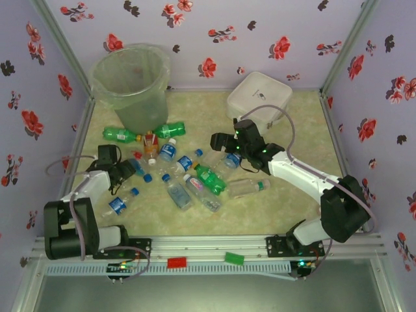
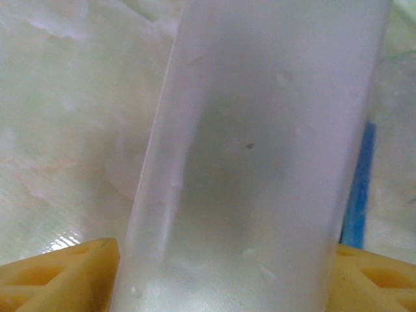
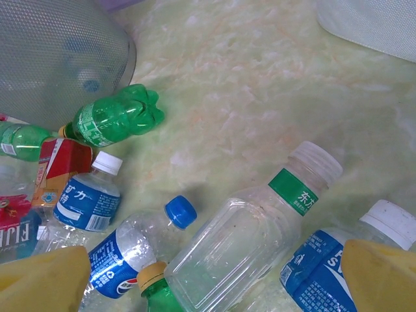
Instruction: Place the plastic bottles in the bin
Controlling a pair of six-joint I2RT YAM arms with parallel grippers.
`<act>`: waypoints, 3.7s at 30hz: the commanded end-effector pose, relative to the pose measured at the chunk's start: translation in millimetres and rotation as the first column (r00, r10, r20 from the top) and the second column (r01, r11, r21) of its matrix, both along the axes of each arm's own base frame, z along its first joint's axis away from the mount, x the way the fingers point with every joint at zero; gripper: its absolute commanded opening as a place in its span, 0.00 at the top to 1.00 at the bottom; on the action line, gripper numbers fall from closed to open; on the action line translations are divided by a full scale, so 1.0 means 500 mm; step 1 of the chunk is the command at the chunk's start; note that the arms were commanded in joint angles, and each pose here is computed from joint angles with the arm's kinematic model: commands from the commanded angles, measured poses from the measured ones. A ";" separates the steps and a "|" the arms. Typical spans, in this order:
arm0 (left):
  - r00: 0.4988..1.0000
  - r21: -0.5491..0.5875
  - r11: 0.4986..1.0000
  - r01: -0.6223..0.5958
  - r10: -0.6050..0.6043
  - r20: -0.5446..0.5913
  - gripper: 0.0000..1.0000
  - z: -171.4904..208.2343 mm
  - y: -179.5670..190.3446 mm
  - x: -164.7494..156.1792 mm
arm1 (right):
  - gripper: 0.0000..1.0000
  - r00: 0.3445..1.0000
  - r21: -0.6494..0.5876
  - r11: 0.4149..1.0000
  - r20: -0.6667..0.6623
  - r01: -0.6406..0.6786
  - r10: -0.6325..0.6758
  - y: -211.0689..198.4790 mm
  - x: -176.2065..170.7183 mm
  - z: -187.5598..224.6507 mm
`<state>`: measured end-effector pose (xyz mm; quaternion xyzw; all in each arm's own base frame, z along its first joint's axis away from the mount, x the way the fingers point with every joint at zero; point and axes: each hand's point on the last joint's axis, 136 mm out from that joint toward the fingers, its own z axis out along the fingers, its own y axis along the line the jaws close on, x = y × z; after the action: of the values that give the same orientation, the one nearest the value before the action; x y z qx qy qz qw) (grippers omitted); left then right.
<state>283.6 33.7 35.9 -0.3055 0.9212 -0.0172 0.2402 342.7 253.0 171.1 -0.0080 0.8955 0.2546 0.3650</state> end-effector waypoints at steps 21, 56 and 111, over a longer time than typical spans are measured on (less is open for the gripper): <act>0.978 0.092 0.994 -0.053 0.033 0.206 0.53 0.191 0.034 -0.012 | 0.00 0.997 0.033 0.998 0.053 -0.055 0.053 0.018 -0.011 0.022; 0.711 0.161 0.927 0.338 -0.363 0.602 0.57 0.697 -0.217 0.426 | 0.00 0.998 0.025 0.999 0.056 -0.031 0.030 -0.011 -0.035 0.042; 0.839 -0.180 0.973 -0.147 0.219 0.498 0.00 0.298 0.023 0.114 | 0.00 0.990 0.006 0.992 0.063 -0.127 0.126 0.078 -0.008 -0.009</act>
<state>326.9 36.7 188.7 -0.3440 0.8247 -0.1057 0.4364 335.4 271.1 146.8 -0.0523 0.8970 0.2470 0.3628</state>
